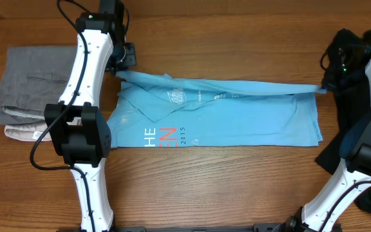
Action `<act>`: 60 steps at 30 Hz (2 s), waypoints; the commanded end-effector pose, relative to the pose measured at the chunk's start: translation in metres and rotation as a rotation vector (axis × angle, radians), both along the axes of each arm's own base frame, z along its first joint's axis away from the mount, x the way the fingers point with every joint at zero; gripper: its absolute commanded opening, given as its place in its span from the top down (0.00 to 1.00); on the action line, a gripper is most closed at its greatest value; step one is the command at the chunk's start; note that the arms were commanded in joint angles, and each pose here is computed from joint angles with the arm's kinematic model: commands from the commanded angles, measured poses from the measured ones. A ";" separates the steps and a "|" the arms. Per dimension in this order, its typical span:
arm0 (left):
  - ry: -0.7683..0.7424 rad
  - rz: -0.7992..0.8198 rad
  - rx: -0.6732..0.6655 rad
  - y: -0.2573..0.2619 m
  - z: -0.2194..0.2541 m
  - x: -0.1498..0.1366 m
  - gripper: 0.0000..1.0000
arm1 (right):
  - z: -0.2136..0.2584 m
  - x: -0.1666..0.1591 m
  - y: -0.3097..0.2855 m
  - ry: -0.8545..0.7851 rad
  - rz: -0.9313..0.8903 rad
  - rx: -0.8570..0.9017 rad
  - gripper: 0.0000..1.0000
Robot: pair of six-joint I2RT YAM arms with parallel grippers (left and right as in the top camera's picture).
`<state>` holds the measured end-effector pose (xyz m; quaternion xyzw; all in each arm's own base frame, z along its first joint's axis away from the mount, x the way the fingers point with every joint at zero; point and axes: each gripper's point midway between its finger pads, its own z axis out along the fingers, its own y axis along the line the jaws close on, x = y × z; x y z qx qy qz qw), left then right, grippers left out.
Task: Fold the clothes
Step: 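Lift the top edge and fold it down toward the bottom edge with both grippers, then lower the folded edge onto the shirt and release both grippers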
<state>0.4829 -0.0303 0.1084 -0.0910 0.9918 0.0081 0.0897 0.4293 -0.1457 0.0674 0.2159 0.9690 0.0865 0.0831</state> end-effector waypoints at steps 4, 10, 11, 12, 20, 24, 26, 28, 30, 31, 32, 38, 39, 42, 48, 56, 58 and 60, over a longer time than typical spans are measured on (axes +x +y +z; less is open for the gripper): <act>0.025 0.076 0.017 0.004 0.033 -0.028 0.96 | 0.017 -0.007 0.009 0.009 -0.005 0.022 0.96; 0.138 0.060 0.074 -0.001 0.032 -0.059 0.96 | 0.016 -0.029 0.019 0.105 -0.041 0.066 0.96; 0.151 0.059 0.082 -0.002 0.032 -0.062 0.96 | 0.016 -0.033 0.020 0.123 -0.042 0.073 0.96; 0.168 0.065 0.085 -0.003 0.032 -0.067 0.96 | 0.016 -0.037 0.022 0.141 -0.048 0.080 0.96; 0.267 0.082 0.119 0.000 0.020 -0.089 0.96 | 0.016 -0.065 0.031 0.268 -0.096 0.105 0.96; 0.354 0.097 0.154 0.012 -0.003 -0.107 0.96 | 0.016 -0.075 0.027 0.318 -0.118 0.079 0.96; 0.384 0.110 0.176 0.021 -0.013 -0.114 0.96 | 0.016 -0.075 0.027 0.317 -0.118 0.078 0.96; 0.417 0.125 0.181 0.029 -0.021 -0.121 0.96 | 0.016 -0.076 0.027 0.321 -0.118 0.075 0.96; 0.446 0.140 0.181 0.036 -0.025 -0.127 0.96 | 0.016 -0.079 0.026 0.334 -0.123 0.065 0.96; 0.459 0.149 0.181 0.040 -0.026 -0.130 0.96 | 0.015 -0.081 0.023 0.350 -0.142 0.048 0.96; 0.465 0.157 0.180 0.043 -0.026 -0.132 0.96 | 0.014 -0.083 0.021 0.360 -0.152 0.034 0.96; 0.471 0.186 0.167 0.052 -0.027 -0.133 0.96 | 0.008 -0.084 0.017 0.365 -0.168 0.010 0.96; 0.475 0.181 0.160 0.050 -0.027 -0.134 0.96 | 0.006 -0.084 0.016 0.364 -0.168 0.010 0.96; 0.486 0.169 0.153 0.046 -0.030 -0.136 0.96 | 0.001 -0.087 0.018 0.373 -0.168 0.013 0.96; 0.489 0.143 0.159 0.038 -0.032 -0.137 0.96 | -0.007 -0.092 0.020 0.395 -0.182 0.019 0.96; 0.549 0.048 0.084 0.026 -0.029 -0.149 0.96 | -0.006 -0.098 0.022 0.418 -0.183 0.026 0.66; 0.561 0.018 0.037 0.020 -0.026 -0.150 0.95 | -0.004 -0.098 0.022 0.419 -0.183 0.027 0.61; 0.565 0.003 0.008 0.019 -0.021 -0.151 0.89 | -0.001 -0.097 0.021 0.417 -0.184 0.026 0.47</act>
